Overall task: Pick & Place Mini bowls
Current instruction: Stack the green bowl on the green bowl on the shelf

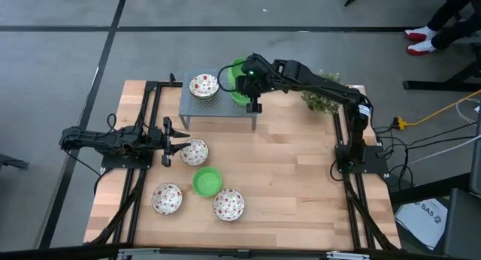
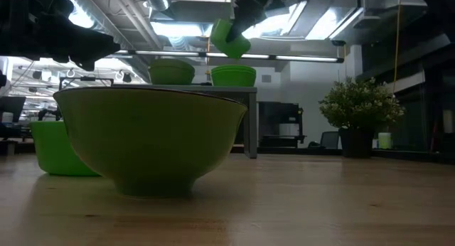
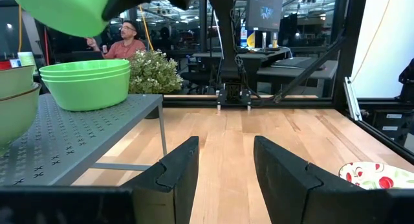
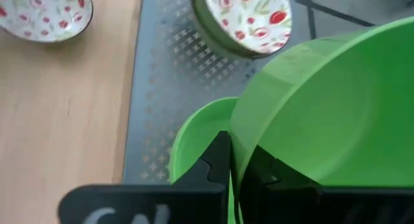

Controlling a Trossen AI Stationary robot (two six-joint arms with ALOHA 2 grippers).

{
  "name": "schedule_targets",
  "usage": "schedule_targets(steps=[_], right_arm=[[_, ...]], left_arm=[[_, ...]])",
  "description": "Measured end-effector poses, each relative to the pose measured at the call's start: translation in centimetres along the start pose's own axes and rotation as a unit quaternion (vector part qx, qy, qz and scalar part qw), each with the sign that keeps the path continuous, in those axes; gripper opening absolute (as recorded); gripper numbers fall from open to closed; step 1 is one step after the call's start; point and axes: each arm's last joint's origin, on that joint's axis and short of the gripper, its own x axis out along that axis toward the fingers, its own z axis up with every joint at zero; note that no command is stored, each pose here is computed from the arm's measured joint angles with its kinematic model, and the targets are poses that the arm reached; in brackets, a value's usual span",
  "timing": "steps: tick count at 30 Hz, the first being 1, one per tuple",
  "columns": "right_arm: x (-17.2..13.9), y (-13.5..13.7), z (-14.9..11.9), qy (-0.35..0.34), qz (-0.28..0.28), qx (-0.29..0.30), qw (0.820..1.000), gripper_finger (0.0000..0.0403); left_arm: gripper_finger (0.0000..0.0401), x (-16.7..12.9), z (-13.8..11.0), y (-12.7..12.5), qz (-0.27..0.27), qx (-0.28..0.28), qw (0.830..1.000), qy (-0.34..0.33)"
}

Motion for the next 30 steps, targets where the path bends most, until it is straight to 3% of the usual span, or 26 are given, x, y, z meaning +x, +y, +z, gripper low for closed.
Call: schedule_targets(steps=[18, 30], right_arm=[[2.7, 1.1, -1.1, 0.072, 0.051, -0.039, 0.995, 0.002], [2.7, 1.0, -1.4, 0.105, 0.017, -0.029, 0.994, 0.0102]], left_arm=[[0.0143, 0.0, 0.0, 0.0, 0.0, 0.0, 1.0, 0.0], [0.0143, 0.0, 0.0, 0.0, 0.0, 0.0, 1.0, 0.0]])
